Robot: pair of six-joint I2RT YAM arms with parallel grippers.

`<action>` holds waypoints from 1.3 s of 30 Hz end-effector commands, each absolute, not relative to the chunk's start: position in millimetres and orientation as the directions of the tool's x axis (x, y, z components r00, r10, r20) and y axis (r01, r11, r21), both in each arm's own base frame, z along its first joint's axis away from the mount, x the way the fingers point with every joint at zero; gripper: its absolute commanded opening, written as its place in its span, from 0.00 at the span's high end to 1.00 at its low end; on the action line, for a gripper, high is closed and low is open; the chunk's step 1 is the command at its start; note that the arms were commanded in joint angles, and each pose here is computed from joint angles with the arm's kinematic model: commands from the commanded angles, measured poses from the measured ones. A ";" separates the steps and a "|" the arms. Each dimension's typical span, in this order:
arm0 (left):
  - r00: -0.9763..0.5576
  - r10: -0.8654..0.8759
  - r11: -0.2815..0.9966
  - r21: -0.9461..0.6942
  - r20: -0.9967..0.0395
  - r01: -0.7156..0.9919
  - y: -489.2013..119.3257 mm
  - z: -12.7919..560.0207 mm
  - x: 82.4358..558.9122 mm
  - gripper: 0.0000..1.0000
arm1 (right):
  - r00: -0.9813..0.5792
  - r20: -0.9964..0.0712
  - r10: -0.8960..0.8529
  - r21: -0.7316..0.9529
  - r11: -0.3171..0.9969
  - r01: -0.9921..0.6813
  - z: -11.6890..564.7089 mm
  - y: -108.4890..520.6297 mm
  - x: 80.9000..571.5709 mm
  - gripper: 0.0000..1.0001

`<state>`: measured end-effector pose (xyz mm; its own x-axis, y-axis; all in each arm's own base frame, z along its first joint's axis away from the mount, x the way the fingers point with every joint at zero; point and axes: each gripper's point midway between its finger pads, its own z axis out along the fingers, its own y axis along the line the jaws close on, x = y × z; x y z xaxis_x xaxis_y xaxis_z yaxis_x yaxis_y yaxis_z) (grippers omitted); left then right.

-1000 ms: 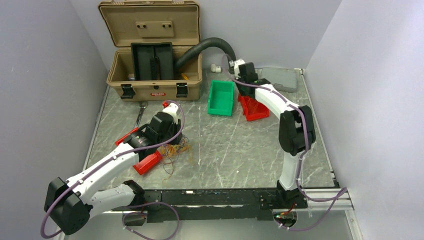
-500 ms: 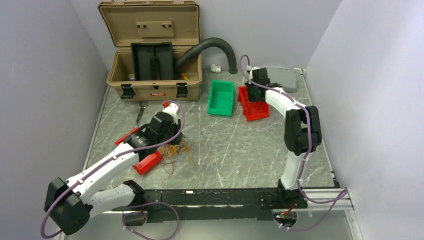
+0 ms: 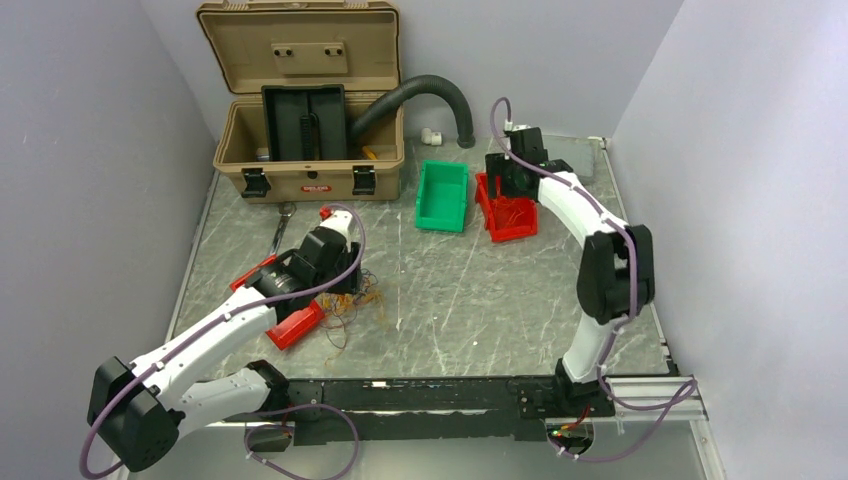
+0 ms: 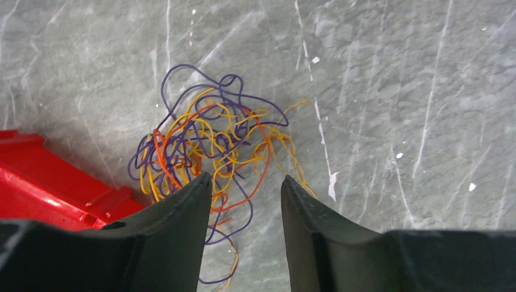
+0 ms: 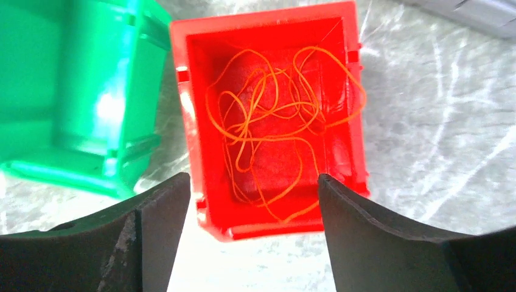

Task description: Untangle the cables

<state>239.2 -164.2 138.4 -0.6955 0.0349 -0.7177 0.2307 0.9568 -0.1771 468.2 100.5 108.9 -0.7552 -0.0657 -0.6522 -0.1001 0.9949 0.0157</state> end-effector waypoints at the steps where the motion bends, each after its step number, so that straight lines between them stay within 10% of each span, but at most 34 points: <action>1: -0.686 -0.020 0.972 -0.174 -0.727 0.156 -152.8 150.2 242.0 0.46 | -0.663 -0.747 -0.044 0.028 0.995 -0.098 173.1 114.6 447.5 0.18; 13: -0.750 -0.089 0.985 -0.172 -0.656 0.034 -129.1 111.9 242.6 0.27 | -0.616 -0.788 -0.022 0.294 0.865 -0.407 189.2 232.5 334.0 0.17; 39: -0.767 -0.126 0.982 -0.190 -0.629 -0.005 -126.4 85.9 249.2 0.44 | -0.727 -0.677 -0.113 0.457 0.710 -0.536 75.1 403.0 232.6 0.42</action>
